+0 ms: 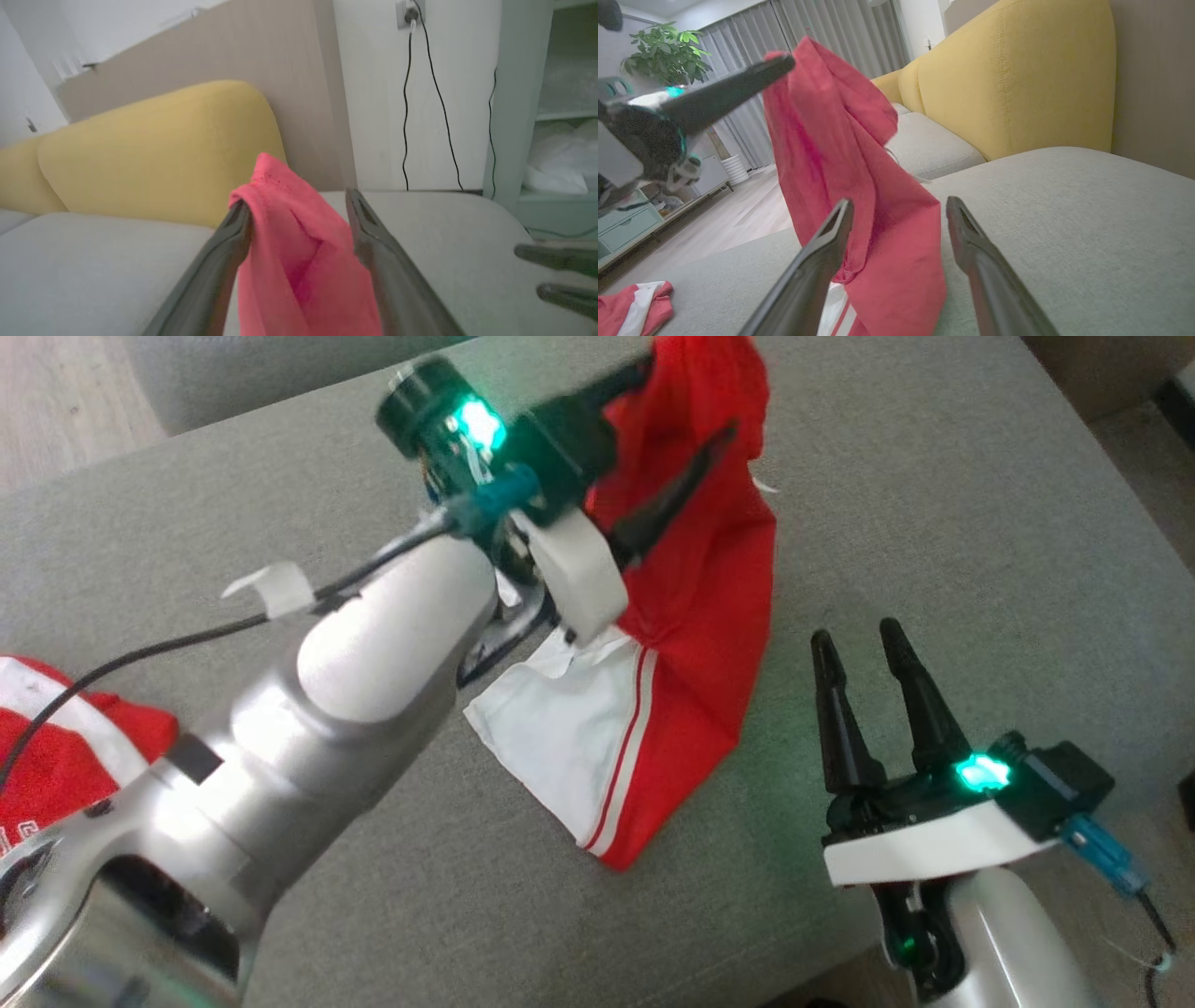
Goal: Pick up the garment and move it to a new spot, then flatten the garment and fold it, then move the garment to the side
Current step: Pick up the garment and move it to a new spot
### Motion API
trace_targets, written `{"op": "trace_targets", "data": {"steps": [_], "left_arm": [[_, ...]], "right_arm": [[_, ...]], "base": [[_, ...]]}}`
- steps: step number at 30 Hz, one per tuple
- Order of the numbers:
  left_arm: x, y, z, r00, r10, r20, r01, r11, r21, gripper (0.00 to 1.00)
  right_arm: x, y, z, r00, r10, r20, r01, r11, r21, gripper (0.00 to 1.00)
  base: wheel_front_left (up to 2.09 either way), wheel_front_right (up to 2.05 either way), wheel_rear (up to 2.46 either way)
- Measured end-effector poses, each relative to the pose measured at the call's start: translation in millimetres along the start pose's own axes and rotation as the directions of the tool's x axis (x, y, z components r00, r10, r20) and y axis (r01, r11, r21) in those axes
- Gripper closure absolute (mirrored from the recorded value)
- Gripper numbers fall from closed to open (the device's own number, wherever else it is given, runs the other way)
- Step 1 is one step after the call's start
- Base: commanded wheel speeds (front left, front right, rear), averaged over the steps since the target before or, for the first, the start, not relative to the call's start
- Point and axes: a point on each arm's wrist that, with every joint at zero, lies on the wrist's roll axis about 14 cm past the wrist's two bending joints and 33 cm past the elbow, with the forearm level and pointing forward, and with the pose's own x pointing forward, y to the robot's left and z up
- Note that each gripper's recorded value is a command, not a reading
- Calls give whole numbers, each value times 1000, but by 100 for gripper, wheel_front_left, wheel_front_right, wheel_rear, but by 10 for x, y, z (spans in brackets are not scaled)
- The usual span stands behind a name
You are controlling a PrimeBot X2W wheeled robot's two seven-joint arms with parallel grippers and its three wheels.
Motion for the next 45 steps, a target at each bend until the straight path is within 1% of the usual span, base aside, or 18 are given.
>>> {"op": "trace_targets", "data": {"steps": [3, 5, 8, 14, 17, 19, 21, 24, 26, 27, 29, 31, 34, 40, 43, 45], "left_arm": [[-52, -99, -190, 996, -38, -77, 37, 999, -13, 0], [-78, -119, -225, 994, -48, -95, 45, 998, -33, 0], [-136, -197, -327, 984, -80, -161, 74, 996, -41, 0], [-292, -256, -439, 963, -98, -252, 87, 995, -52, 0], [-348, -269, -397, 964, -98, -247, 89, 995, -47, 0], [-387, -191, -335, 971, -74, -226, 69, 997, -32, 0], [-442, -47, -242, 981, -24, -191, 22, 1000, -14, 0], [-577, 259, -63, 988, 108, -110, -109, 994, -3, 0], [-740, 499, 50, 974, 221, -46, -221, 975, -6, 0], [-990, 706, 55, 942, 336, -9, -336, 942, -5, 0], [-1301, 846, -59, 896, 445, -12, -445, 895, -16, 0], [-1647, 896, -244, 837, 545, -43, -547, 836, -49, 0], [-2113, 839, -480, 741, 665, -97, -672, 734, -102, 0], [-2766, 557, -604, 577, 808, -120, -814, 558, -160, 0], [-2983, 315, -774, 519, 838, -167, -852, 493, -178, 0], [-3066, 189, -852, 480, 855, -194, -872, 441, -215, 0]], "right_arm": [[55, 47, 37, 1000, 17, 13, -17, 1000, 8, 0], [62, 59, 35, 1000, 21, 13, -21, 1000, 10, 0], [67, 80, 30, 1000, 28, 12, -29, 1000, 13, 0], [79, 143, 64, 999, 48, 25, -49, 999, 24, 0], [93, 180, 68, 998, 61, 28, -62, 998, 28, 0], [105, 196, 77, 997, 67, 32, -68, 997, 30, 0], [120, 216, 87, 997, 74, 36, -75, 997, 31, 0], [137, 234, 95, 996, 82, 40, -83, 996, 23, 0], [146, 240, 94, 996, 85, 41, -86, 996, 18, 0], [161, 244, 91, 995, 89, 41, -89, 996, 10, 0], [172, 260, 77, 995, 96, 38, -96, 995, 1, 0], [171, 286, 32, 994, 105, 25, -105, 994, -8, 0], [170, 330, -52, 993, 121, 0, -121, 992, -24, 0], [248, 449, -154, 986, 162, -27, -163, 986, -46, 0], [295, 519, -174, 983, 183, -31, -185, 981, -51, 0], [312, 556, -190, 980, 195, -35, -197, 979, -56, 0]], "base": [[0, 0, 0], [0, 0, 0], [0, 0, 0], [0, 0, 0], [0, 0, 0], [0, 0, 0], [0, 0, 0], [0, 0, 0], [0, 0, 0], [0, 0, 0], [0, 0, 0], [0, 0, 0], [0, 0, 0], [0, 0, 0], [0, 0, 0], [0, 0, 0]]}}
